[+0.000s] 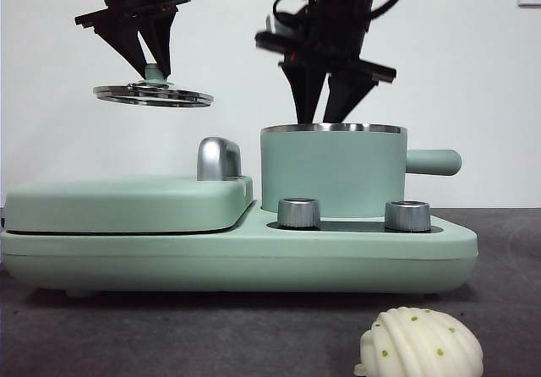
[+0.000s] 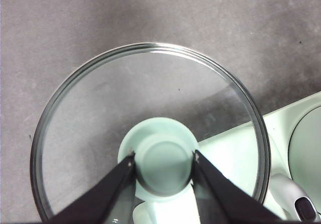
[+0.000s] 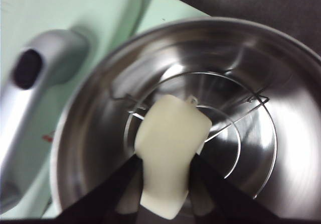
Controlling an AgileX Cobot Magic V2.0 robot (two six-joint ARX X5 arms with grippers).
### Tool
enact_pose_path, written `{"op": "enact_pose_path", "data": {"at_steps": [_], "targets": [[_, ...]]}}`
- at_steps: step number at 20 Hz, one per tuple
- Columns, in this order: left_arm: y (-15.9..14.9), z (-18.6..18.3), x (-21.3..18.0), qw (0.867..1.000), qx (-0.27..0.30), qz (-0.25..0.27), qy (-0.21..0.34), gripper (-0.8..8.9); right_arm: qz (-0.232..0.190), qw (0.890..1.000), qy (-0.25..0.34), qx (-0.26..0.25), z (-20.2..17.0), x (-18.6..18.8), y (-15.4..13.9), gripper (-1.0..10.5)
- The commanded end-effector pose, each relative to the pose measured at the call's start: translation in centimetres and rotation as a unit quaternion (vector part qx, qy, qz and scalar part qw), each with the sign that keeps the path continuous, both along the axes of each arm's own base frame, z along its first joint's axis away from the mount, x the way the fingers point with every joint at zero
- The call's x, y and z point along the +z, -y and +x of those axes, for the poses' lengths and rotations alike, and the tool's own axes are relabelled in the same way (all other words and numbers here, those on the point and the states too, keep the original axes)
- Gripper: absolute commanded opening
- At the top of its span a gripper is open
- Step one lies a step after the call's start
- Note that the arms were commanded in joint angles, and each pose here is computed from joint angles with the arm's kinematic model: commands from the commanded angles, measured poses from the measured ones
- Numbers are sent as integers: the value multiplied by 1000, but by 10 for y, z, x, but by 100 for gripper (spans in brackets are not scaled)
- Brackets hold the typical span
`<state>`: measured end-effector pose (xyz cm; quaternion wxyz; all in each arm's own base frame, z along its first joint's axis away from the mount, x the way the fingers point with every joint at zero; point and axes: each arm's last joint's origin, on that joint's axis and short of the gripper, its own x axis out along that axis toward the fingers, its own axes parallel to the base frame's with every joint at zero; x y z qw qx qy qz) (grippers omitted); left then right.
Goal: Put the buns in a small steamer
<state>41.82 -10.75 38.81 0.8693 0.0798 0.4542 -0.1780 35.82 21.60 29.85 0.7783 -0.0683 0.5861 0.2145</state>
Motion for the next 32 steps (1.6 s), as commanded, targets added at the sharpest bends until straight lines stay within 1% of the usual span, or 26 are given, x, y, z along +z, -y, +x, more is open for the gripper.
{"op": "enact_pose_path", "data": {"at_steps": [1, 3, 5, 8, 10, 12, 15, 19, 21, 24, 26, 29, 32], "targets": [[0, -6, 17, 999, 2, -12, 34, 113, 11, 1000, -11, 15, 7, -8, -4, 124], [0, -6, 17, 999, 3, -13, 34, 113, 25, 999, -22, 19, 10, -12, -4, 127], [0, -6, 17, 999, 3, -13, 34, 113, 20, 999, -20, 17, 12, -13, -4, 183], [0, -6, 17, 999, 3, -13, 34, 113, 11, 1000, -14, 14, 12, -14, -3, 306], [0, -6, 17, 999, 4, -14, 34, 113, 13, 1000, -10, 13, 13, -13, -3, 399], [0, -6, 17, 999, 4, -14, 34, 113, 16, 1000, -6, 13, 14, -13, -4, 465], [0, -6, 17, 999, 4, -14, 33, 113, 23, 1000, -8, 14, 11, -2, -2, 467], [0, -6, 17, 999, 7, -15, 31, 113, 16, 999, -4, 29, -5, 36, 8, 466], [0, -6, 17, 999, 6, -15, 30, 113, 2, 1000, 3, 31, -17, 53, 16, 466], [1, -7, 17, 999, 6, -15, 29, 113, 19, 999, 36, 27, -40, 83, 29, 466], [2, -7, 17, 999, 10, -19, 27, 113, 29, 998, 47, 29, -64, 99, 36, 466], [2, -7, 17, 999, 13, -21, 26, 113, 30, 998, 44, 37, -109, 106, 53, 466], [3, -7, 17, 999, 14, -22, 25, 113, 23, 999, 21, 45, -154, 94, 69, 466]]}}
